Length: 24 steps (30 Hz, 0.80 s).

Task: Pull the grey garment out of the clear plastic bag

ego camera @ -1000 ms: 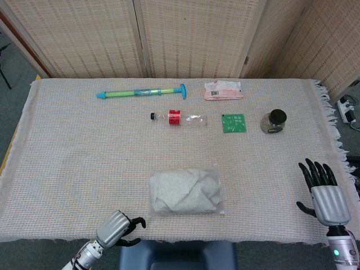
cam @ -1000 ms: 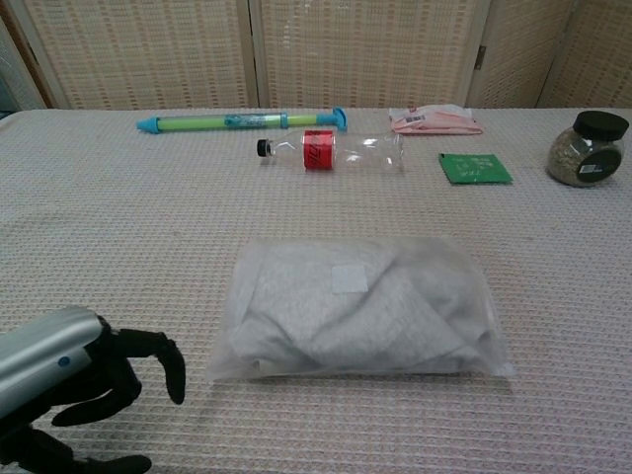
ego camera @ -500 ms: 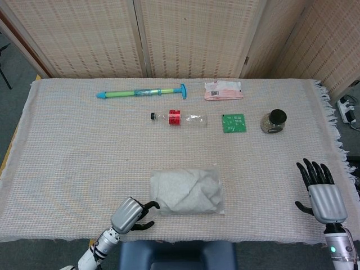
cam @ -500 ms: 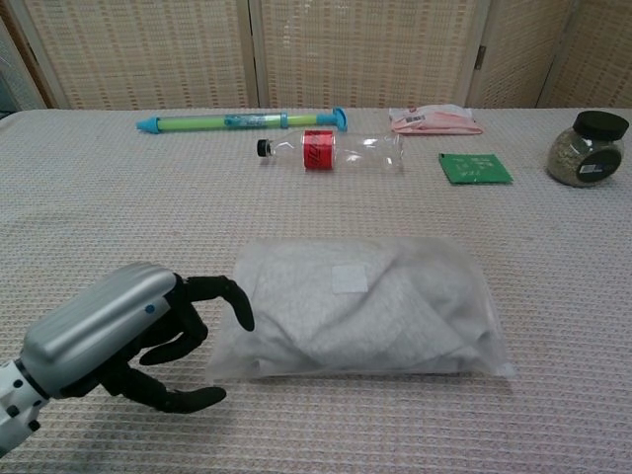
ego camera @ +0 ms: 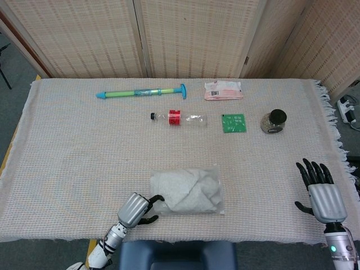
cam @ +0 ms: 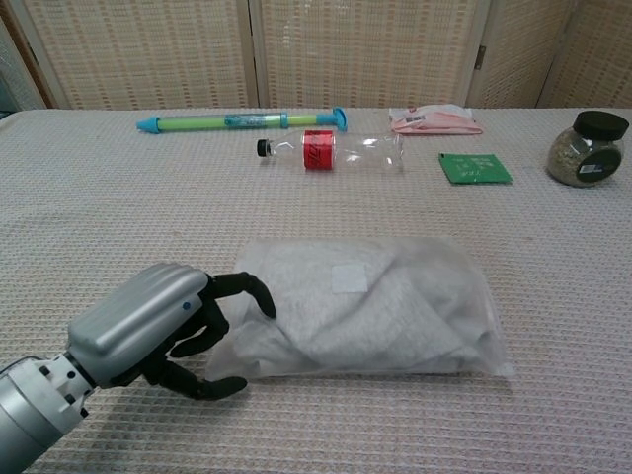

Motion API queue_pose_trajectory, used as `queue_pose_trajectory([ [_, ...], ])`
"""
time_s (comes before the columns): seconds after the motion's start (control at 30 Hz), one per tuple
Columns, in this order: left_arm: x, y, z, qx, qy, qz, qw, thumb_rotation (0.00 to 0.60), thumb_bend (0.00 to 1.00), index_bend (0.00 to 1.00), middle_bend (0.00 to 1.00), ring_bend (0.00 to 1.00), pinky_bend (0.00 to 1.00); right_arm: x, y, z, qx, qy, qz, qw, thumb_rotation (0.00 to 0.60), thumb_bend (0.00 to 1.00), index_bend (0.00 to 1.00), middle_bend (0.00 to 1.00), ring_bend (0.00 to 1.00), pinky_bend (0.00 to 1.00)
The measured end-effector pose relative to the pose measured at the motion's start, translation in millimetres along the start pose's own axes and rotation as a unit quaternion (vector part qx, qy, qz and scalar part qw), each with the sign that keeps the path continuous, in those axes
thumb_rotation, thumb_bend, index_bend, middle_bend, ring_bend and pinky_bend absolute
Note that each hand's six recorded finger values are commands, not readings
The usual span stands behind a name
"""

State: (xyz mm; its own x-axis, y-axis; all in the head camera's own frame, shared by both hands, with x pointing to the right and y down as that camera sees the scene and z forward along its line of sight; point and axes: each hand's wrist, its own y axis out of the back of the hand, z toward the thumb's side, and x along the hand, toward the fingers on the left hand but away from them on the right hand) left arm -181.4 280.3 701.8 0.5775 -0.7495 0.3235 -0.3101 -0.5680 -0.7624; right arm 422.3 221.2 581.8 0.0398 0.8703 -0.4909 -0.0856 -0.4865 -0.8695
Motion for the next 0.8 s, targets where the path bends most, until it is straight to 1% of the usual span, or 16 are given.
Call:
queue_pose_trajectory([
  [0.17, 1.9, 2.5, -5.8, 0.015, 0.003, 0.011, 0.9998, 0.6, 0.25, 0.41, 1.0, 1.0, 1.0, -0.5, -1.3, 1.3, 0.0, 0.003, 0.005, 1.0, 0.6, 0.06, 0.0, 0.0, 0.0, 0.0],
  [0.33, 0.4, 4.2, -9.6, 0.028, 0.004, 0.016, 0.9995, 0.6, 0.3, 0.42, 1.0, 1.0, 1.0, -0.5, -1.3, 2.2, 0.0, 0.004, 0.006, 1.0, 0.6, 0.06, 0.0, 0.0, 0.0, 0.0],
  [0.63, -7.6, 13.3, -16.4, 0.047, 0.011, 0.032, 0.9983, 0.6, 0.28, 0.42, 1.0, 1.0, 1.0, 0.4, -0.3, 3.2, -0.002, 0.007, 0.005, 1.0, 0.6, 0.06, 0.0, 0.0, 0.0, 0.0],
  [0.8, -9.7, 15.4, -20.8, 0.051, 0.023, 0.03, 0.998, 0.6, 0.28, 0.42, 1.0, 1.0, 1.0, 2.3, -0.6, 6.1, -0.002, 0.012, 0.006, 0.9999, 0.6, 0.06, 0.0, 0.0, 0.0, 0.0],
])
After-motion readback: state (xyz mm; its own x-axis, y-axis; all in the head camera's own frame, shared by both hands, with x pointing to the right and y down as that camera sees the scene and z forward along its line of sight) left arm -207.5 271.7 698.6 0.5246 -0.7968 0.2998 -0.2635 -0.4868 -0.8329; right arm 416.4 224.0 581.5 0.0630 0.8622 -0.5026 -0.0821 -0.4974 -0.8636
